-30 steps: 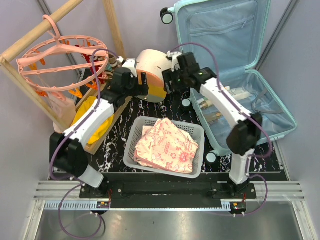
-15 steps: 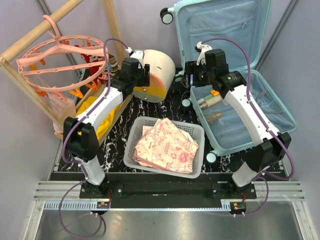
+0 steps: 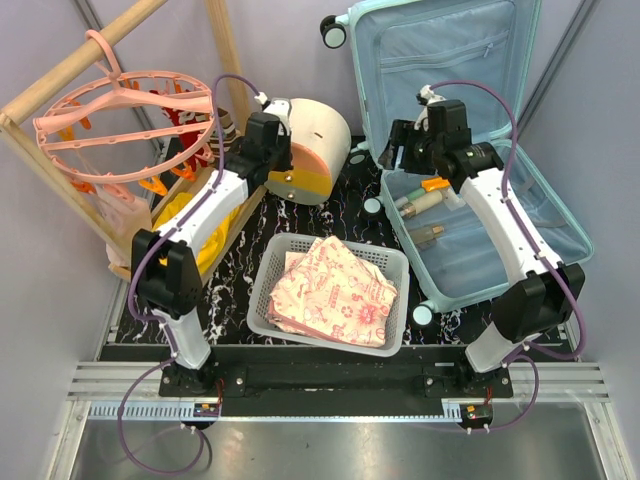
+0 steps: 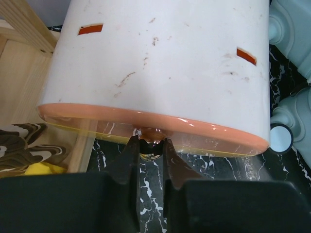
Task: Open, take out, and arrange the luggage
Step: Open the drawer in the storage box.
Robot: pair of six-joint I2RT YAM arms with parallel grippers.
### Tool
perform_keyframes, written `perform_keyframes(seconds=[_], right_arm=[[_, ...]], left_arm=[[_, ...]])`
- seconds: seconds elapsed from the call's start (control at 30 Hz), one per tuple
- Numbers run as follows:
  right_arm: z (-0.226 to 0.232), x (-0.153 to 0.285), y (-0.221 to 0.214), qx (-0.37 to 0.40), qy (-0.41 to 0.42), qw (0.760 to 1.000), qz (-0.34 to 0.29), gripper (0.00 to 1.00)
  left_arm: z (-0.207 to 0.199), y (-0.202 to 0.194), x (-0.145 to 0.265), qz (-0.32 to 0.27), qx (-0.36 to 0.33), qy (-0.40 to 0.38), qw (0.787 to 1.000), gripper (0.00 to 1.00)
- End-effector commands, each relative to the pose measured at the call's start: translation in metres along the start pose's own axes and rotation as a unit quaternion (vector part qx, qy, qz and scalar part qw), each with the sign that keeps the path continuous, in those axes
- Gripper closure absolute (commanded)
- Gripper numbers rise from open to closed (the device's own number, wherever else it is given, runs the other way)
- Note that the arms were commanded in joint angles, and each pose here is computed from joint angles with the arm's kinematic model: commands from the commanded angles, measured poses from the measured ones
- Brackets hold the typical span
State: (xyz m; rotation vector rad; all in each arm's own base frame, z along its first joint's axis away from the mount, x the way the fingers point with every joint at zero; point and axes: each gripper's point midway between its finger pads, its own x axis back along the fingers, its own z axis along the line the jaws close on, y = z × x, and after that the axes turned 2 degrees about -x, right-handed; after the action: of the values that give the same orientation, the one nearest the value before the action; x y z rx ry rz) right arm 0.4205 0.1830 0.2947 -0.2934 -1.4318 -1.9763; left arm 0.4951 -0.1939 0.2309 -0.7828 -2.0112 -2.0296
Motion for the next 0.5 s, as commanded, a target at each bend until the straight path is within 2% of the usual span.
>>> perform_keyframes(seconds=[0.0, 0.23, 0.47], right_arm=[[-0.022, 0.015, 0.022, -0.053, -0.02, 0.998, -0.04, 0.24], [-0.041, 0.012, 0.023, -0.071, -0.042, 0.996, -0.041, 0.23], [-0.053, 0.006, 0.024, -0.097, -0.055, 0.993, -0.039, 0.23]], left_arm=[[-0.003, 0.032, 0.021, -0.052, 0.003, -0.01, 0.999, 0.94], [-0.006, 0.017, 0.052, -0.057, 0.024, -0.018, 0.998, 1.0], [-0.016, -0.004, 0.071, -0.046, 0.026, -0.027, 0.998, 1.0]])
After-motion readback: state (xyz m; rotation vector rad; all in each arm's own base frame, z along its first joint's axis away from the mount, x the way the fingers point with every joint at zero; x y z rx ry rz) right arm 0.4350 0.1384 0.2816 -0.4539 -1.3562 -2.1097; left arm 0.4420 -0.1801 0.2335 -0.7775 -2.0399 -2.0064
